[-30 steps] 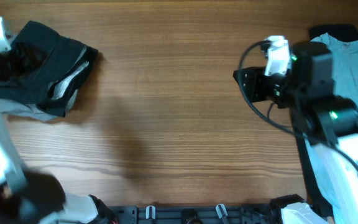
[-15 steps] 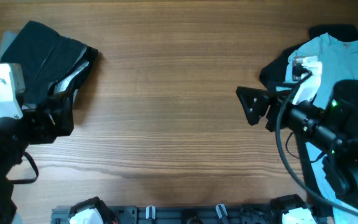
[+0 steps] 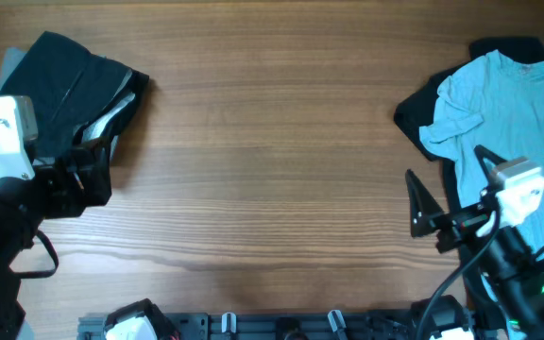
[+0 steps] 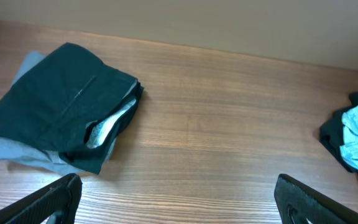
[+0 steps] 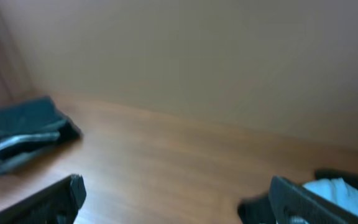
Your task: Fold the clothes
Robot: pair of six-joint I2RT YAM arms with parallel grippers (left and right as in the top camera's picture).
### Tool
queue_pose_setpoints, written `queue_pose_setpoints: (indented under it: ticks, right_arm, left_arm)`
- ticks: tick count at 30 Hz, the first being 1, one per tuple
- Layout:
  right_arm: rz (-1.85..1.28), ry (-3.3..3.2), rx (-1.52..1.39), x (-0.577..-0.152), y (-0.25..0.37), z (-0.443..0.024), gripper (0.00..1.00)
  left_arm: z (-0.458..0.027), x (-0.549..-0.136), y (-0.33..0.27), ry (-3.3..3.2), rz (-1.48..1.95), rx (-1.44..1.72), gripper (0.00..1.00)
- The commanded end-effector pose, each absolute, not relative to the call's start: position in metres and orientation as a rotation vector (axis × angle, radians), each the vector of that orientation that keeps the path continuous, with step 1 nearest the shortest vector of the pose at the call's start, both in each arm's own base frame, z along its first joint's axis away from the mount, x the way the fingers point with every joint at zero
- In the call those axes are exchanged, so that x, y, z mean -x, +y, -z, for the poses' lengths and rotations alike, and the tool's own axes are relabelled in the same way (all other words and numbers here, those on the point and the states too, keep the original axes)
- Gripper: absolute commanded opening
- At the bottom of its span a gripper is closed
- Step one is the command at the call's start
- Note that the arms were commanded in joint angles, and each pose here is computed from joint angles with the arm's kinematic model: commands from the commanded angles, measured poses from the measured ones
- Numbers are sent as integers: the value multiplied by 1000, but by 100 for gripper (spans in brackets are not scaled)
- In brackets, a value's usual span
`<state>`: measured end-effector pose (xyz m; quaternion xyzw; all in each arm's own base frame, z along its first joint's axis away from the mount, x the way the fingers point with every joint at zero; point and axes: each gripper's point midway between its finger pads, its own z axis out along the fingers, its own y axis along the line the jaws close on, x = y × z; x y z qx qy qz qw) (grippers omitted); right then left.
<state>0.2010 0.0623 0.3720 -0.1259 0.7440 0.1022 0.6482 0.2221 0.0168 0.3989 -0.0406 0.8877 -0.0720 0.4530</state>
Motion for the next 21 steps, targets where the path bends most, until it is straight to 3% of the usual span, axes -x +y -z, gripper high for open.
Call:
queue_pose_setpoints:
  ticks: [1,6,9,21]
  right_arm:
    - [-165,1672,258,-209,53,-305,100]
    - [-311,1633,97,-221,55,-214,100]
    - [-334,1630,72,-231,57,-189,100]
    - [-392,1585,18,-240,59,-175,100]
  left_arm:
    - [-399,-223,17,2189,164,78,100]
    - [-399,-223,17,2189,164,78,100]
    - [-399,-223,17,2189,164,79,100]
    - [-399,-223,17,2189,164,78,100]
